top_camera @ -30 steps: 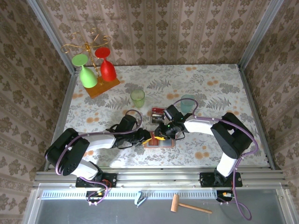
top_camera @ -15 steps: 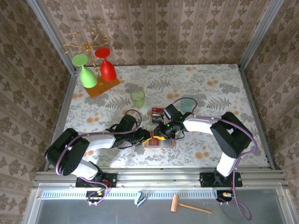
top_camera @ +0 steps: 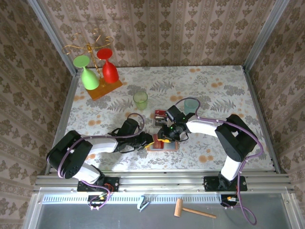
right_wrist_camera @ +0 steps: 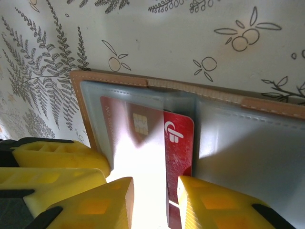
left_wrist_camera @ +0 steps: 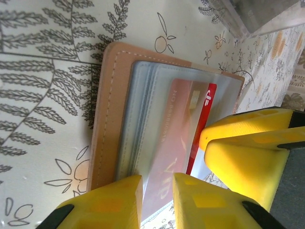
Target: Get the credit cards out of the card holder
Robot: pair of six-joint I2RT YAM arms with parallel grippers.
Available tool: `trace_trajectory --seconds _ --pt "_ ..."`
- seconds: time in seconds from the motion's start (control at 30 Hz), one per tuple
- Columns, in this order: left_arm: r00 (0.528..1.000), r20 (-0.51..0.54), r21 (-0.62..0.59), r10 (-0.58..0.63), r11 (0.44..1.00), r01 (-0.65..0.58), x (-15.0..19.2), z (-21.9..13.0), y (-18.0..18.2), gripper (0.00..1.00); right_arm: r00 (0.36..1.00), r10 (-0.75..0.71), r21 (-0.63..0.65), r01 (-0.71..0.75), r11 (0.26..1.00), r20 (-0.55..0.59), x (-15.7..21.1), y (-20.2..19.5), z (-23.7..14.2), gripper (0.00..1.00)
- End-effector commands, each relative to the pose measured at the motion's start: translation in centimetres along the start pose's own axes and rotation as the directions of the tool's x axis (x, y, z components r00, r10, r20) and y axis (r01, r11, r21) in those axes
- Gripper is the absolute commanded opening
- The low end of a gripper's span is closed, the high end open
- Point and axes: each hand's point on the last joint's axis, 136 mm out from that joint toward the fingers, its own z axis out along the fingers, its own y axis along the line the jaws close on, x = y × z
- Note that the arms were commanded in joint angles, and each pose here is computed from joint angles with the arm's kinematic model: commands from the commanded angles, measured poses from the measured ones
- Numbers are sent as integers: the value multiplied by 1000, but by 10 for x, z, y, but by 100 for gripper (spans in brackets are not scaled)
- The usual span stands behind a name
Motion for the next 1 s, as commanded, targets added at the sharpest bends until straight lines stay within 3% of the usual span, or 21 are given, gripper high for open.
trace_trajectory --seconds 0.0,0.37,0.7,0.97 --pt "1000 2 -21 -24 999 24 1 1 11 24 1000 -27 52 27 998 3 -2 -3 -1 30" --pt "1000 5 -20 -29 999 30 1 1 11 24 999 -46 59 46 997 -4 -3 0 -4 30" --pt "999 10 -23 -32 999 32 1 -1 11 24 1000 -3 -67 1 998 -31 3 12 6 25" --pt "999 11 -34 -33 999 34 3 -3 14 24 999 4 -11 -4 1000 -36 8 -5 11 26"
